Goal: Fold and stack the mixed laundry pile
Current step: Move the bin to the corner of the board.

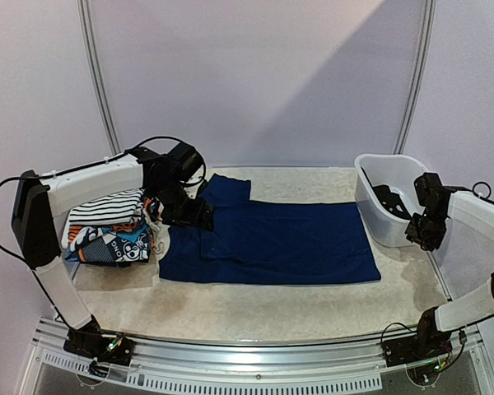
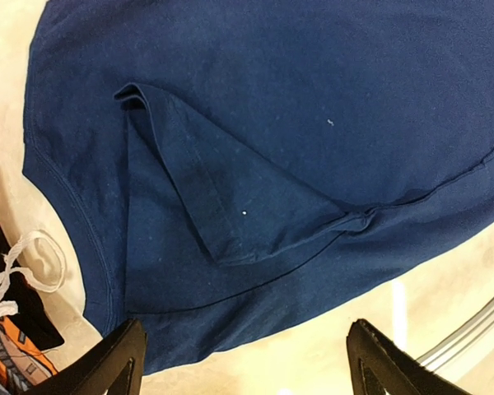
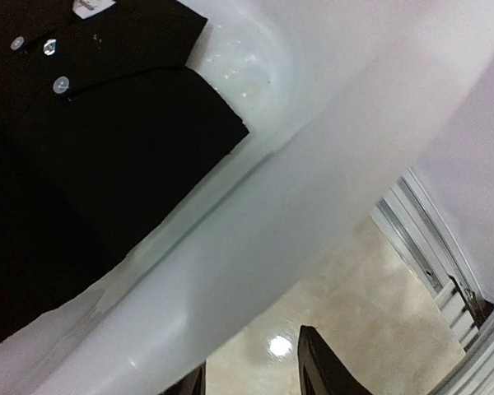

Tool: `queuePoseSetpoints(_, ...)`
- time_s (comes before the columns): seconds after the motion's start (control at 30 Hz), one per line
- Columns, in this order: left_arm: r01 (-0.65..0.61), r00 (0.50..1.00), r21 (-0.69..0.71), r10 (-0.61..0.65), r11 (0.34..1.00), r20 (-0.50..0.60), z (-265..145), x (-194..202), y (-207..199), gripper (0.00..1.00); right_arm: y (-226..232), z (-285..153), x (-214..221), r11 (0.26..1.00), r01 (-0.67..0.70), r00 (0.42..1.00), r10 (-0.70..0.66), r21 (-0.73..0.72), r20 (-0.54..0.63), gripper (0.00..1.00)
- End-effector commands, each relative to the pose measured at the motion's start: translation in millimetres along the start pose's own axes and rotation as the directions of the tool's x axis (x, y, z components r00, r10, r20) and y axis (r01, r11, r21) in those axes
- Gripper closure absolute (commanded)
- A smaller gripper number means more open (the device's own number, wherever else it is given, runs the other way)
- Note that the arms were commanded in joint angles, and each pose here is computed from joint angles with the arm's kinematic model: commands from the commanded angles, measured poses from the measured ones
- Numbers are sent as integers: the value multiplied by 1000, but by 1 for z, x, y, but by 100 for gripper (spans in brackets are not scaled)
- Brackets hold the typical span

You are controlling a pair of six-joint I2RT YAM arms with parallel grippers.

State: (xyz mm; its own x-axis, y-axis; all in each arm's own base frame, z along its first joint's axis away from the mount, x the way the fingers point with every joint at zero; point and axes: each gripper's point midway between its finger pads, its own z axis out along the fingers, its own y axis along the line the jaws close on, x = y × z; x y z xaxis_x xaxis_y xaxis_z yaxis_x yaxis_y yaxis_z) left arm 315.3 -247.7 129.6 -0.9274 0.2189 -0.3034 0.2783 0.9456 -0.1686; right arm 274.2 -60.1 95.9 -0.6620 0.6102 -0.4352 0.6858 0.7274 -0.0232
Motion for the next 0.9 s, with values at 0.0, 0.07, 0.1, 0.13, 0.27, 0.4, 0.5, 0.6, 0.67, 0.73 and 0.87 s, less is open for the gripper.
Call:
queuePoseSetpoints(0.0, -28, 1000, -4, 28, 1000, -1, -6, 2, -4, 14, 41, 5, -40, 994, 51, 996, -44, -99, 72, 62)
queuePoseSetpoints(0.07, -29, 1000, -10, 29, 1000, -1, -6, -1, -4, 14, 51, 10, -52, 993, 53, 996, -45, -104, 74, 62)
queuePoseSetpoints(0.1, -31, 1000, -11, 31, 999, -1, -7, -2, -4, 14, 56, 10, -59, 993, 52, 996, -43, -109, 80, 62)
queuePoseSetpoints(0.13, -31, 1000, -14, 31, 999, 0, -7, -3, -4, 15, 62, 9, -70, 992, 50, 995, -40, -116, 92, 63)
queuePoseSetpoints(0.27, -31, 1000, -30, 31, 999, -4, -9, -2, -1, 14, 80, 19, -98, 993, 62, 994, -52, -104, 99, 63)
queuePoseSetpoints(0.4, -31, 999, -44, 30, 999, -20, -12, 4, 3, 14, 93, 37, -120, 994, 69, 995, -61, -88, 80, 63)
queuePoseSetpoints(0.5, -31, 1000, -91, 30, 995, -4, -22, 6, 12, 13, 101, 40, -128, 993, 73, 995, -66, -96, 75, 63)
queuePoseSetpoints(0.6, -25, 999, -141, 29, 990, 23, -37, 8, 22, 7, 104, 40, -124, 990, 83, 996, -78, -110, 52, 63)
queuePoseSetpoints(0.67, -20, 997, -188, 34, 982, 72, -49, 7, 33, 1, 103, 37, -117, 988, 90, 996, -86, -126, 34, 63)
queuePoseSetpoints(0.73, -5, 991, -234, 36, 972, 126, -60, 7, 45, 1, 100, 32, -106, 984, 95, 995, -95, -147, 12, 62)
queuePoseSetpoints(0.87, 125, 977, -304, -65, 945, 201, -75, 14, 71, 1, 85, 10, -79, 978, 91, 995, -97, -190, -23, 61)
